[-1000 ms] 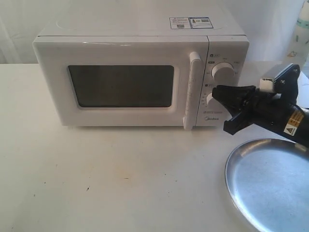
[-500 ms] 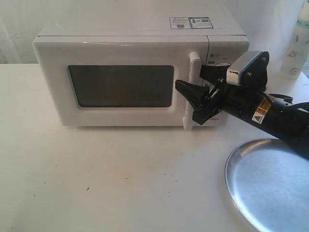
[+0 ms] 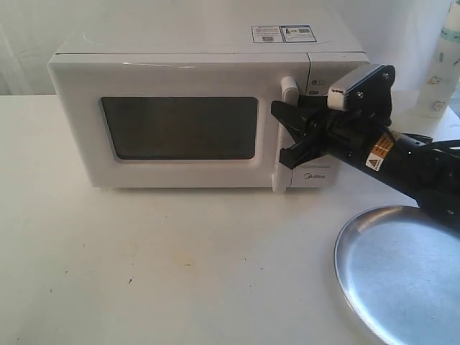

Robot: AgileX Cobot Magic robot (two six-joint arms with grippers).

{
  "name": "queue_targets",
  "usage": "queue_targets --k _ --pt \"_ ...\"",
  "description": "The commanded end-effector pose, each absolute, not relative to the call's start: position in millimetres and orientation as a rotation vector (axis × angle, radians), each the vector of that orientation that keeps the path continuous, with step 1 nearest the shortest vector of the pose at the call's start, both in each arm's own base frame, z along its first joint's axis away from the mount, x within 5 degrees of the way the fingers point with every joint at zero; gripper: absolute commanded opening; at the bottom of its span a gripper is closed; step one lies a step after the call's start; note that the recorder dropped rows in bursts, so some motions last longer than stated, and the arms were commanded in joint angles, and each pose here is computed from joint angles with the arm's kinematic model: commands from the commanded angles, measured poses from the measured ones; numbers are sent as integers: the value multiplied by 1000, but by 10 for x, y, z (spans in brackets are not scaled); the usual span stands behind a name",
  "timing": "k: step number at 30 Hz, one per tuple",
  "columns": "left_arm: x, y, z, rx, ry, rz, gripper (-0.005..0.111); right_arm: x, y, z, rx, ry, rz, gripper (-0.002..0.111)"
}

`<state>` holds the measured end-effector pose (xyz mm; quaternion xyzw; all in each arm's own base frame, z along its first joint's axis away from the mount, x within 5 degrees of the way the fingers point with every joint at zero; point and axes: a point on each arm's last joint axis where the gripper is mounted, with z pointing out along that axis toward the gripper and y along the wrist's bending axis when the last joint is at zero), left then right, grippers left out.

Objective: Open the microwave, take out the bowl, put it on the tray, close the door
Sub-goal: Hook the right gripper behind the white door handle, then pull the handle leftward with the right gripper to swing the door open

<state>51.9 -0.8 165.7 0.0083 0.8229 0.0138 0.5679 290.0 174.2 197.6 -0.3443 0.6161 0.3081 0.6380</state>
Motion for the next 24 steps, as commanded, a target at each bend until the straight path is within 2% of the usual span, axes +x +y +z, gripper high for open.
queue_targets --k 1,24 --pt "518 -14 1665 22 1930 22 0 2834 1976 2048 -906 1322 705 2" --pt "518 -14 1665 22 1930 22 0 2540 2014 2155 -1057 1104 804 0"
